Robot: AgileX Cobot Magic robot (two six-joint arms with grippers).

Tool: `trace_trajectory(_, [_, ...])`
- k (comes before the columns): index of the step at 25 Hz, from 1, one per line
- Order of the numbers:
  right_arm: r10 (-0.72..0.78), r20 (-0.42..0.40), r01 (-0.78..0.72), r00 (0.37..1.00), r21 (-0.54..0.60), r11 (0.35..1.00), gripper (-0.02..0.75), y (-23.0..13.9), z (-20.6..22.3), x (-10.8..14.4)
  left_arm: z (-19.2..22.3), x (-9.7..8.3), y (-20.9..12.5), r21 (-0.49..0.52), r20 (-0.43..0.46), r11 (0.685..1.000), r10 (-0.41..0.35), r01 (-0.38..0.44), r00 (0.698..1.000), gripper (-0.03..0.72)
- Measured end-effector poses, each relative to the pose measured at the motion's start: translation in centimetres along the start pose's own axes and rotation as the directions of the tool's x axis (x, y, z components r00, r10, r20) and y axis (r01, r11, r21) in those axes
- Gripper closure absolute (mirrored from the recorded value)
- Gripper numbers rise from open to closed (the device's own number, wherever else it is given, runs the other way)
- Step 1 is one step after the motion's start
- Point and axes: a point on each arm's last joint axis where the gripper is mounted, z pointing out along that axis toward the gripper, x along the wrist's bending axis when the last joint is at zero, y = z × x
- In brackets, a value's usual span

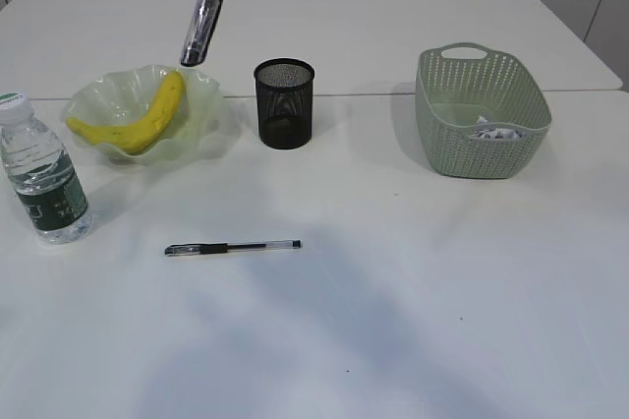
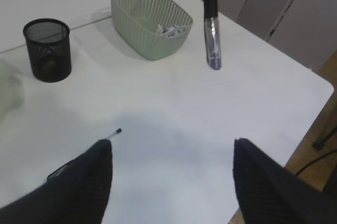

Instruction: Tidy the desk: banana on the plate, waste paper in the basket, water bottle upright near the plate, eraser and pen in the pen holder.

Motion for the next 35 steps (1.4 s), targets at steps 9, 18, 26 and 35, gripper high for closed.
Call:
trace_trajectory(9, [-0.003,-0.003,0.003,1.0,-0.007,1.0,0.696,0.1,0.0,0.0,4.5,0.1,0.6,0.029,0.076,1.0,0.001,-0.003,0.997,0.171])
trace_trajectory(18, [-0.004,-0.004,0.004,1.0,-0.006,1.0,0.696,0.0,0.0,0.0,8.8,-1.0,0.8,-0.006,0.077,0.999,0.046,-0.045,0.996,0.162])
trace_trajectory(26, [-0.026,-0.003,0.026,1.0,-0.006,1.0,0.696,0.0,0.0,0.0,9.7,-1.4,1.1,-0.052,0.058,0.997,0.059,-0.056,0.997,0.16])
trace_trajectory(35, [-0.026,-0.003,0.026,1.0,-0.006,1.0,0.696,0.0,0.0,0.0,10.0,-1.1,1.5,-0.097,0.034,0.995,0.028,-0.024,0.999,0.158])
